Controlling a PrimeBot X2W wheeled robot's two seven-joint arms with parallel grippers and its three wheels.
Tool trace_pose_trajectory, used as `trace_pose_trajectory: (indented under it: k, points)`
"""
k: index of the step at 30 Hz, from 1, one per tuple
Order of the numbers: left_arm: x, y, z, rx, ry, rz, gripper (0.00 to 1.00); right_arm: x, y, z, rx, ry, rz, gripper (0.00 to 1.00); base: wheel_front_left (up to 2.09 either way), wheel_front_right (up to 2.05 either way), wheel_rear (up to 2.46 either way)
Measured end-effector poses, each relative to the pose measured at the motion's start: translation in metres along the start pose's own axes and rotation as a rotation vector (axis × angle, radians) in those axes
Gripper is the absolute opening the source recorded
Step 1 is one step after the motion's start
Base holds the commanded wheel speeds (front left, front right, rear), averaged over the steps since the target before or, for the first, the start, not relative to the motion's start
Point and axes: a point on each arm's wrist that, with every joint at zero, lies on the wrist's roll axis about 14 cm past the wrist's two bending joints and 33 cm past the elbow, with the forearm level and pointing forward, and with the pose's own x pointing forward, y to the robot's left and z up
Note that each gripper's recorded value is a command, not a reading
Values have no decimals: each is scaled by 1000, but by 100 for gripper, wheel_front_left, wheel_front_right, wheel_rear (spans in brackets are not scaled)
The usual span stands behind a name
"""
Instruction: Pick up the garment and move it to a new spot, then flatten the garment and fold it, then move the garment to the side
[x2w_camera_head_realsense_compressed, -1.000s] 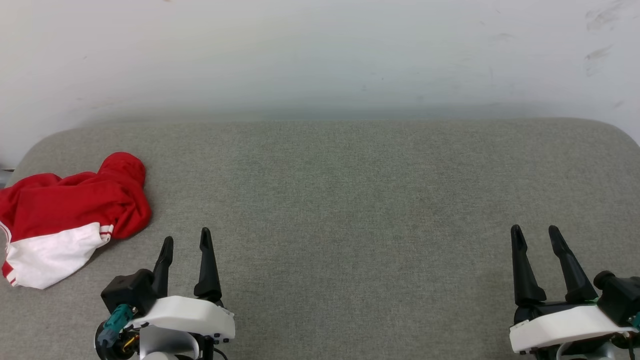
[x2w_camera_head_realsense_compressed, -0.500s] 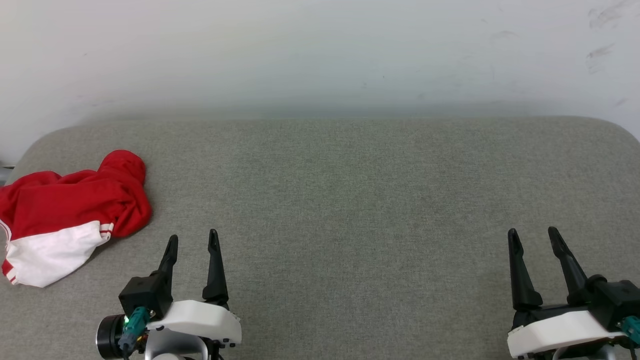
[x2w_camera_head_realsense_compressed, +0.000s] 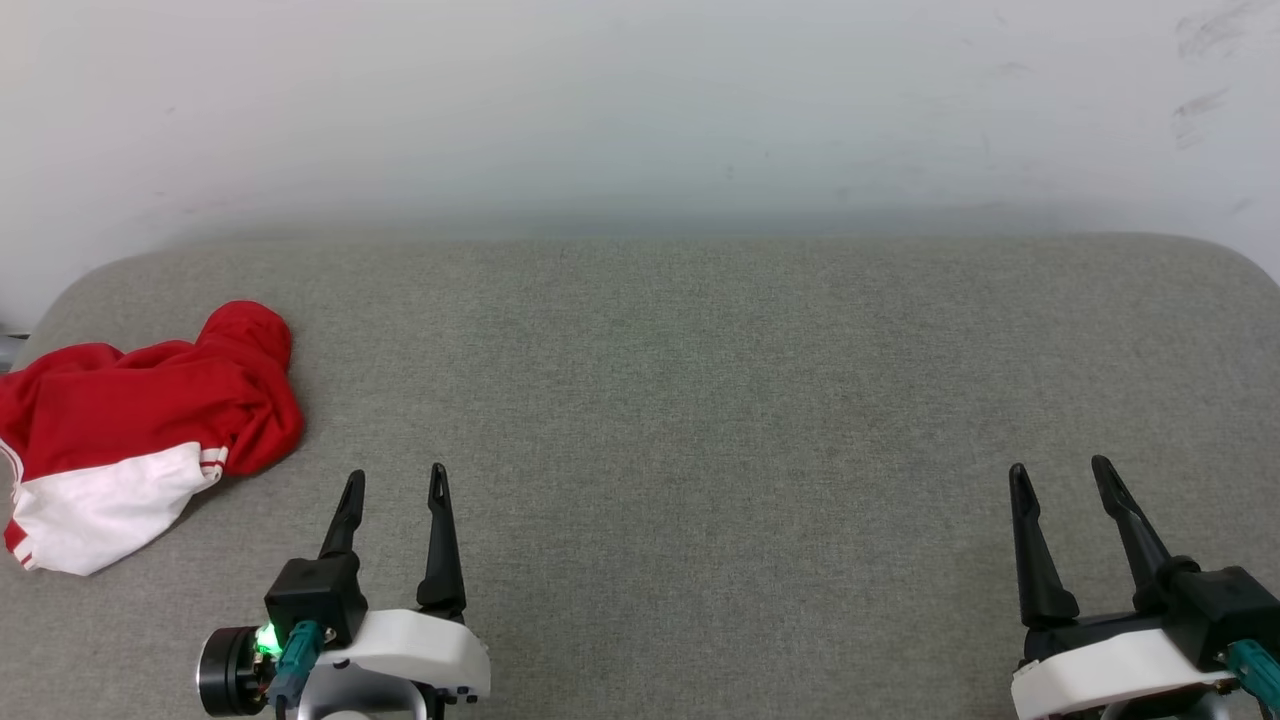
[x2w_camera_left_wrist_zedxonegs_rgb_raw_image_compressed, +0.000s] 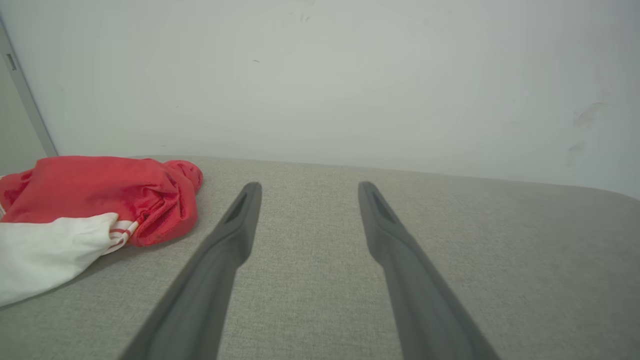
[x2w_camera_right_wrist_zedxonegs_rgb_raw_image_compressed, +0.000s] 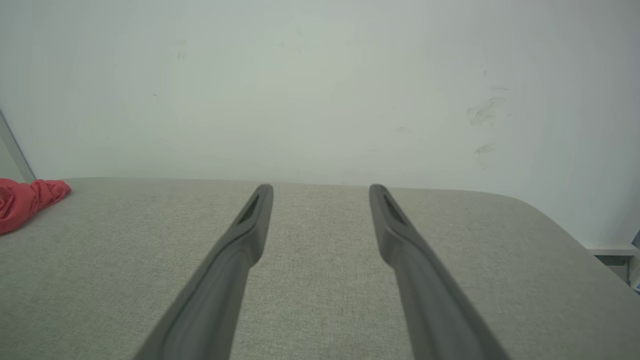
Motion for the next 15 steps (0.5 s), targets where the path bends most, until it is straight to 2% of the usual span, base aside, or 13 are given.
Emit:
trace_pose_trajectory:
  k: [9, 15]
  points:
    - [-3, -1, -3, 35, 0, -11, 100, -2, 3, 3, -43, -14, 15, 100, 0, 0, 0]
    - [-5, 0, -6, 22, 10, -7, 100, -2, 0, 5, 2, -23, 0, 100, 0, 0, 0]
